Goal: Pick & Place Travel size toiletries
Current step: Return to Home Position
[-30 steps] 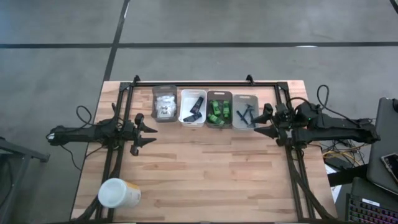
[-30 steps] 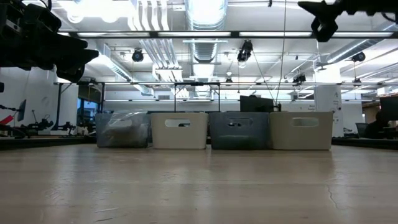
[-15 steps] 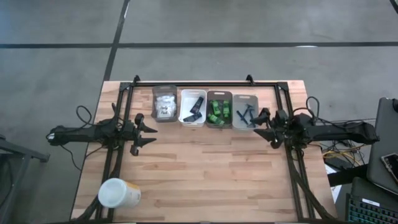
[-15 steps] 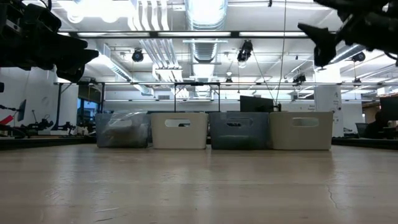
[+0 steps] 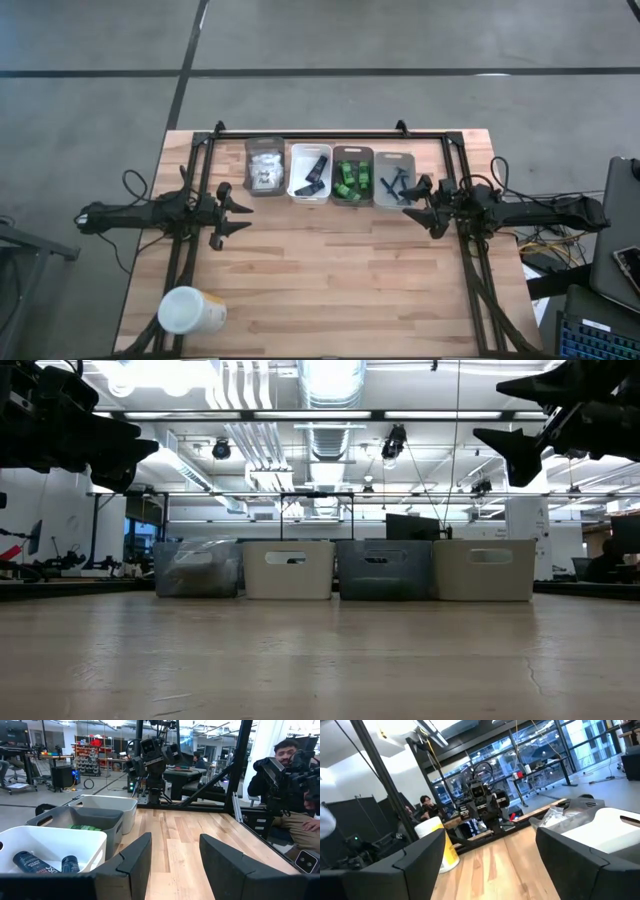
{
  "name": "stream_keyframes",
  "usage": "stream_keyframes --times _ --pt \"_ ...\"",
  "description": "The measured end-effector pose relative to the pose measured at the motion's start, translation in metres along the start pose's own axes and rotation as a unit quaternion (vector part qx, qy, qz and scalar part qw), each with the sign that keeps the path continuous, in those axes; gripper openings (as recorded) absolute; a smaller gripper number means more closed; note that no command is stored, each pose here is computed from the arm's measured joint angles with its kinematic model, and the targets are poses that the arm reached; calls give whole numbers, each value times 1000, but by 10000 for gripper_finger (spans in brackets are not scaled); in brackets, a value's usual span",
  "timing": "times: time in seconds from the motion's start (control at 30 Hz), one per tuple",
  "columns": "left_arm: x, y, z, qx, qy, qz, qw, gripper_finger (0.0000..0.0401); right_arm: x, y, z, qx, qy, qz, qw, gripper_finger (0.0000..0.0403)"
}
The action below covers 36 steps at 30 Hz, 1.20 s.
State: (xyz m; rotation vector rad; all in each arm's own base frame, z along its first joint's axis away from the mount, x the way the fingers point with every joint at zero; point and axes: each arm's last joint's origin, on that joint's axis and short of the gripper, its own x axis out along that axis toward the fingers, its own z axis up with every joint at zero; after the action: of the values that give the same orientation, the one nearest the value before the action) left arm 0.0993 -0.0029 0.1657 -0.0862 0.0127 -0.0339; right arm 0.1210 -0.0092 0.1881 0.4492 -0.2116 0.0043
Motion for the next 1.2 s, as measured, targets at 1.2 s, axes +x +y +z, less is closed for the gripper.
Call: stream_keyframes --times 1.2 --pt "0 0 0 0 0 0 1000 172 0 0 0 0 1 1 1000 310"
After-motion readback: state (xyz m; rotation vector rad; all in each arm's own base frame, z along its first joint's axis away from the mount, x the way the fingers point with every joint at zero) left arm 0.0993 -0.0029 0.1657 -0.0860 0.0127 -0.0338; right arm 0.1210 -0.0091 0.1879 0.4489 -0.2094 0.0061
